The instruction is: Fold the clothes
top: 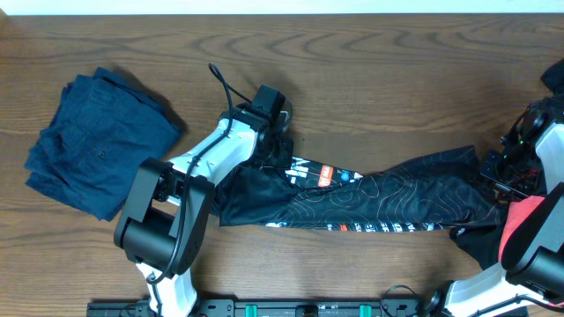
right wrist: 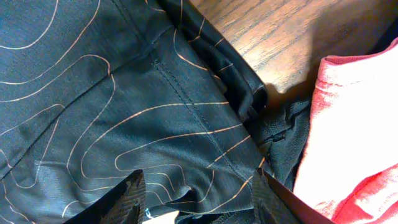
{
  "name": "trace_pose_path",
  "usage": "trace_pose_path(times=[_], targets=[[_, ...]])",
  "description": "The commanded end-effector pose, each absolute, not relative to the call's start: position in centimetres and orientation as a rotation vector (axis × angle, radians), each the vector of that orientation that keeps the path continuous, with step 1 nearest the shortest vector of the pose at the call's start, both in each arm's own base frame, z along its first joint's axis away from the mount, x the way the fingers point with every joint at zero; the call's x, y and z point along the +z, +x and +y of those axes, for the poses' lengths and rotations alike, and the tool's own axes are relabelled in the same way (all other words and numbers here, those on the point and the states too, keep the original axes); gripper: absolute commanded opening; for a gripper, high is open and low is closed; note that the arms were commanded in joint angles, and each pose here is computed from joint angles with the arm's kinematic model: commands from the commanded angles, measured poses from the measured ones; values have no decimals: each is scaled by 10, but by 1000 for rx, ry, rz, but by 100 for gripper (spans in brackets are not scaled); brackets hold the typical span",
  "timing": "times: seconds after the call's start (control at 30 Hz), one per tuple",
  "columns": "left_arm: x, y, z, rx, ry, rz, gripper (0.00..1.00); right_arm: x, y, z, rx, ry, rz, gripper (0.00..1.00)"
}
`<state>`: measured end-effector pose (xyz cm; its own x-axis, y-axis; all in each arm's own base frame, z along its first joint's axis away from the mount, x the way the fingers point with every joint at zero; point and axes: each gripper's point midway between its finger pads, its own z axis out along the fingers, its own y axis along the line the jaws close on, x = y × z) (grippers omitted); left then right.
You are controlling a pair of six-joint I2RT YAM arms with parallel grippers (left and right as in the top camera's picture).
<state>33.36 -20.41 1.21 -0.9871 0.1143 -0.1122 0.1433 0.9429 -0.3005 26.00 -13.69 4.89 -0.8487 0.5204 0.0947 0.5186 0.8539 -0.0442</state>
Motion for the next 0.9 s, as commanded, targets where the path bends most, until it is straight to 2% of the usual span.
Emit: trace_pose_path(times=[0.0, 0.17, 0.27, 0.33, 0.47, 0.73, 0.87], targets=[[12, 336, -202, -448, 191, 3006, 45, 54, 261, -135, 13, -811, -2950, 54], [11, 333, -201, -442, 190, 3022, 23, 54, 261, -135, 13, -811, -2950, 53], [11, 332, -201, -442, 190, 3022, 19, 54, 261, -135, 13, -811, -2950, 53], [11, 332, -201, -442, 189, 3022, 6, 54, 261, -135, 13, -811, -2950, 53], [20, 330, -201, -452, 192, 3017, 6, 54, 261, -136, 14, -811, -2950, 54], [93, 307, -221, -616, 293, 2908, 6, 54, 262, -136, 15, -812, -2953, 53], [94, 289, -238, -620, 382, 2921, 6, 54, 262, -136, 15, -812, -2953, 53]])
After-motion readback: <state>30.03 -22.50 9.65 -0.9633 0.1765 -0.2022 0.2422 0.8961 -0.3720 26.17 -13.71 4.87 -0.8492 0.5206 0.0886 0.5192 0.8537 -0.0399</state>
